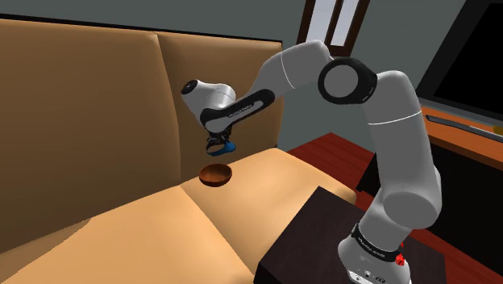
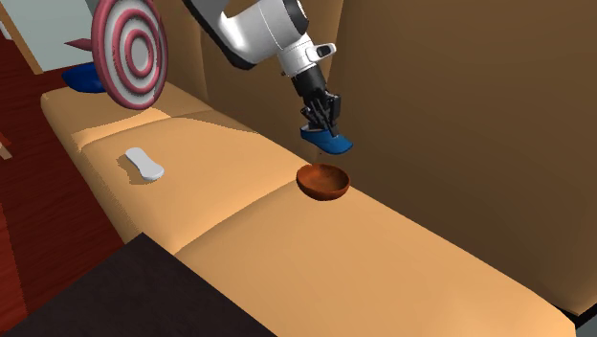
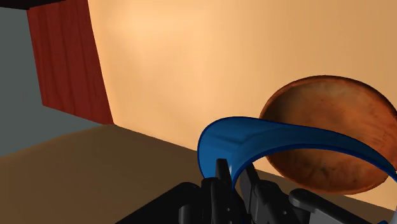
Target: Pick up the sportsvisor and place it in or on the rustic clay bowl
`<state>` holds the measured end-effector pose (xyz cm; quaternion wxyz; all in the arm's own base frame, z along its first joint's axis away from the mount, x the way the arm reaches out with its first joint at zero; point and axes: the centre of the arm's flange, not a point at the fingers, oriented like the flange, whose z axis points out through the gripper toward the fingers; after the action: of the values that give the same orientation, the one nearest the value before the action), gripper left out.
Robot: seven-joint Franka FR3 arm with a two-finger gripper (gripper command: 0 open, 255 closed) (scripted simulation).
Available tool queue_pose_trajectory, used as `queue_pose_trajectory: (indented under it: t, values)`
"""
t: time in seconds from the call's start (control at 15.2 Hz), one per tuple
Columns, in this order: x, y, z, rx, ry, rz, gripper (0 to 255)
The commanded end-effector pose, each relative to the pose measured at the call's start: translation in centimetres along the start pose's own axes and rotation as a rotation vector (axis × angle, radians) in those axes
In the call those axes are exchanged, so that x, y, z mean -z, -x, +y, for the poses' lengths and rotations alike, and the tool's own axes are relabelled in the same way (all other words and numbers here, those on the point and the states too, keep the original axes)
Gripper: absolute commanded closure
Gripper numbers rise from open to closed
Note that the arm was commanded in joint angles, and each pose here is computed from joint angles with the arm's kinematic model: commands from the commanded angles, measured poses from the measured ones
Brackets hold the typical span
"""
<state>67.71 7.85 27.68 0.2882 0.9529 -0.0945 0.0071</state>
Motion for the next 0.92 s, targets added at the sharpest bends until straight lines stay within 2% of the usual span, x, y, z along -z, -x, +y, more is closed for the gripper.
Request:
queue_pose_trajectory:
  t: [0.0,0.86]
  values:
    - [0.8,-2.4,-0.7,-0.001,0.0,-0.001,255]
    - [-4.4,-2.3,-4.2,-0.001,0.0,-0.001,255]
